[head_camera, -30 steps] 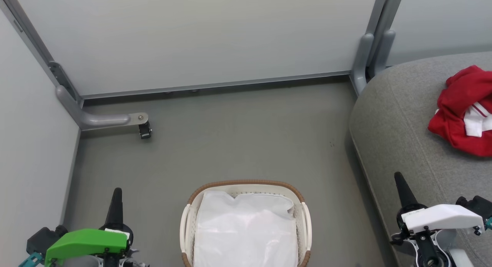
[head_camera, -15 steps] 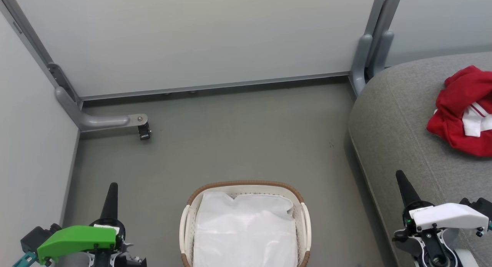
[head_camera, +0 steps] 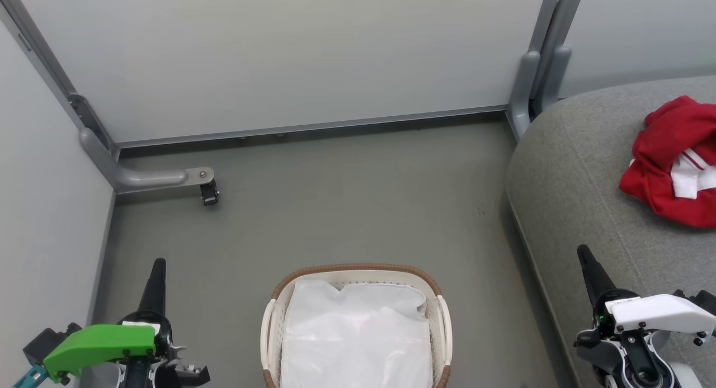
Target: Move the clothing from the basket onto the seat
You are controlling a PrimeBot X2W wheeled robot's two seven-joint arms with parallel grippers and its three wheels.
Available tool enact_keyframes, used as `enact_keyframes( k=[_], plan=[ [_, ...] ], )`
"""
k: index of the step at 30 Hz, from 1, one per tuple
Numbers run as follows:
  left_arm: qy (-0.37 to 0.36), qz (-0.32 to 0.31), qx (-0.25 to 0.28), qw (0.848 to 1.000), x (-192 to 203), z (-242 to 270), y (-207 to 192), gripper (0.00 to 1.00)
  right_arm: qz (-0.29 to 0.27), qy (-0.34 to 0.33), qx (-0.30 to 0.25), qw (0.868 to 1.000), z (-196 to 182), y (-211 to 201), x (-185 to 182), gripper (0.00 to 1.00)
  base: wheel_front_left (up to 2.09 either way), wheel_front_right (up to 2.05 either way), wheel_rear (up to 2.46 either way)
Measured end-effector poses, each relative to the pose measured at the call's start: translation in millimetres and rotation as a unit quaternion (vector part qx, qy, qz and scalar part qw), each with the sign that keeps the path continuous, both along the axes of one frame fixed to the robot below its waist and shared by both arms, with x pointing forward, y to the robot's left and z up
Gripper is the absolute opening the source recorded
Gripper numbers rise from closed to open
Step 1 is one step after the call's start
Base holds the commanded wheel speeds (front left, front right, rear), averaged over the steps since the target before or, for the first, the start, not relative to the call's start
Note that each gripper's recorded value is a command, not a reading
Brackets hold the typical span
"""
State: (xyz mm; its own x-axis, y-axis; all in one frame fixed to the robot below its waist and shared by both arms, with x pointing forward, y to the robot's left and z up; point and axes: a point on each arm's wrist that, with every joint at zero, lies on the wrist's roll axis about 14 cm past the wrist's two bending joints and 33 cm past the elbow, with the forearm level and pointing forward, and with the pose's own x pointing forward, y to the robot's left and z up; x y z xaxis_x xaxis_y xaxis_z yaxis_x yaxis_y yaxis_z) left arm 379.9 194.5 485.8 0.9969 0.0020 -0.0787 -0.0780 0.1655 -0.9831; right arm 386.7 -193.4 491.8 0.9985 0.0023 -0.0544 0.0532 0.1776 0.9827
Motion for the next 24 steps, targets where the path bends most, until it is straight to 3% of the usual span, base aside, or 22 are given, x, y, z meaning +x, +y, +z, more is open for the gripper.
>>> enact_keyframes(
  k=[24],
  plan=[
    [-0.028,0.003,-0.077,0.997,6,15,6,0.00,-0.004,-0.020,0.084,0.996,11,-5,1,0.00,0.00,0.00,0.00]
  ],
)
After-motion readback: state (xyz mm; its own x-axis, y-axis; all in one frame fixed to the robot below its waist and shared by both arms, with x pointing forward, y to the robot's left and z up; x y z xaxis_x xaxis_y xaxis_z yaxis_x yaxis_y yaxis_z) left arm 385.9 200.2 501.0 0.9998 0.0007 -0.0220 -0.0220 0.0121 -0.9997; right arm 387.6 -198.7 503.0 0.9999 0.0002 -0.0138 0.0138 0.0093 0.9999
